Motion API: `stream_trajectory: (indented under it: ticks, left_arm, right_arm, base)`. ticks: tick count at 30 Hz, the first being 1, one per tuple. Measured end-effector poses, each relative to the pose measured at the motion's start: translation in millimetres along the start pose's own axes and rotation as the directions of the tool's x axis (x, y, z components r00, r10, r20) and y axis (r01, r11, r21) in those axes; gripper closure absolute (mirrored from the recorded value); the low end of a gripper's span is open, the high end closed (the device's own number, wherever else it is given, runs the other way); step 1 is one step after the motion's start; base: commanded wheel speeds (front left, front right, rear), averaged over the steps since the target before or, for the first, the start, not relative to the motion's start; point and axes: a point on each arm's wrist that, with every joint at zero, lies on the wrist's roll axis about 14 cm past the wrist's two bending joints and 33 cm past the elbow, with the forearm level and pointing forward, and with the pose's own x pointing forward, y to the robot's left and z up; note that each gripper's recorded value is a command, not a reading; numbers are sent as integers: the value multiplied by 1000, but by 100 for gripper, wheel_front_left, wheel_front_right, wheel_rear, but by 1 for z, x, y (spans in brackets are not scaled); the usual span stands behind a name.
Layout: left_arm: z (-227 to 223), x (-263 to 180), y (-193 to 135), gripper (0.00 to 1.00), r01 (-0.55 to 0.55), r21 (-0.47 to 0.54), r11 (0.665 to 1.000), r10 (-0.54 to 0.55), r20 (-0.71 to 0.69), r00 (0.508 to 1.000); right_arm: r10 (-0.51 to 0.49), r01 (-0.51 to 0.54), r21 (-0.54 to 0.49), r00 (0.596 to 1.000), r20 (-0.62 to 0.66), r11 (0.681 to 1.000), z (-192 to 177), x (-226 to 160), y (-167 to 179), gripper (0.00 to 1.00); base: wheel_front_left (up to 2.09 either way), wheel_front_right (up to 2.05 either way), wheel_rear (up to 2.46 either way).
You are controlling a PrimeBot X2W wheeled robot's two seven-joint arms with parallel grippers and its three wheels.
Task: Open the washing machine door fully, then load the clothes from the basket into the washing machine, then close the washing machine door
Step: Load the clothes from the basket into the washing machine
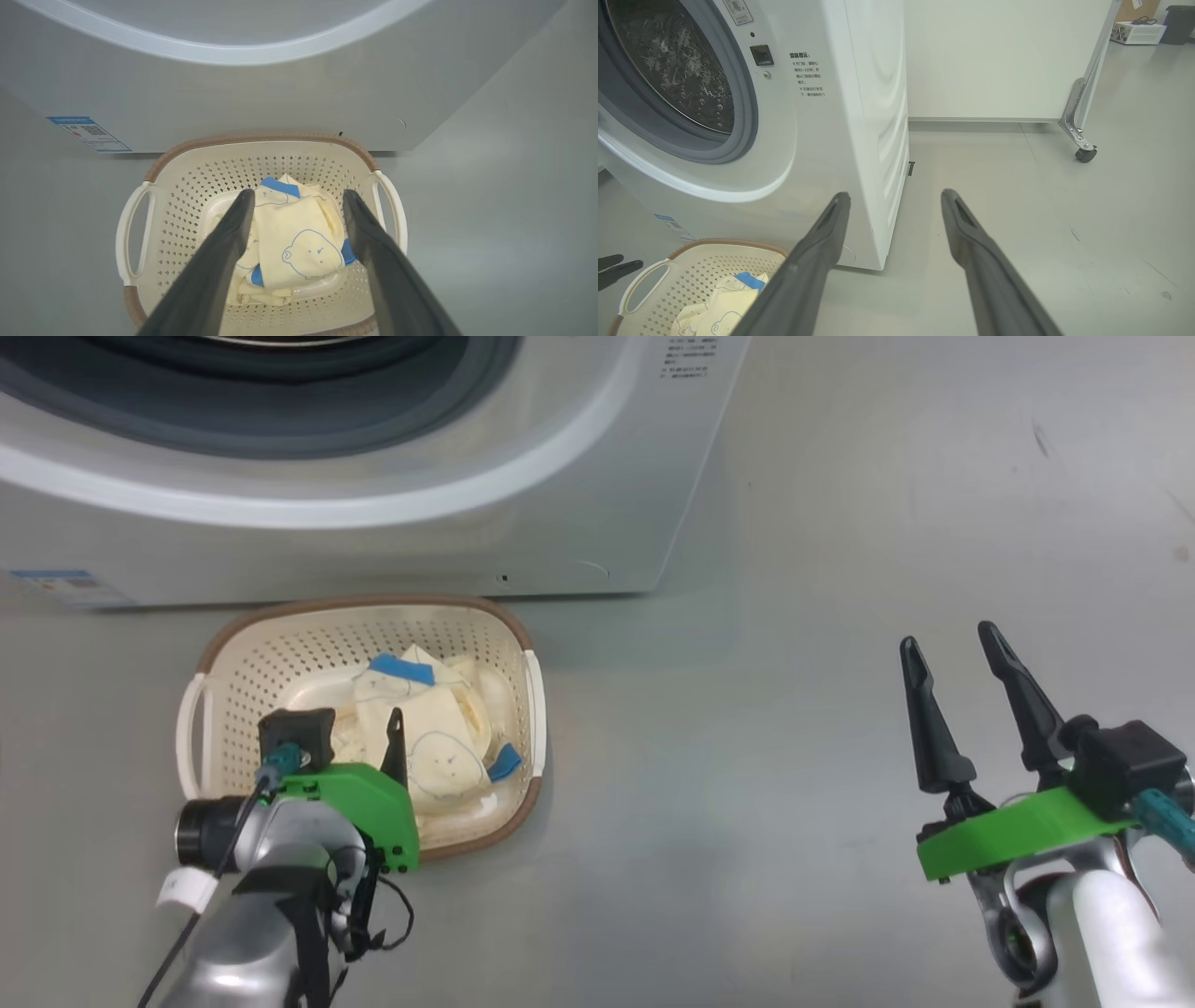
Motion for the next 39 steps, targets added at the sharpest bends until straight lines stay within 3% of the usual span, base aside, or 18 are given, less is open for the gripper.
stream_trajectory:
  ticks: [11,20,39]
  left_arm:
    - [-62,59,8,0,42,-62,997,-55,-229,972]
    - [-104,97,10,0,55,-113,992,-89,-327,941]
    - [-182,146,10,0,72,-176,982,-153,-508,848]
  right_arm:
    - [2,-1,17,999,-42,1000,-33,35,-4,0]
    - [-15,17,18,996,-91,1000,-62,54,-14,0]
    - [-91,97,19,974,-205,995,-111,54,-44,0]
  base:
    - [0,0,0]
    - [0,0,0]
    - [0,0,0]
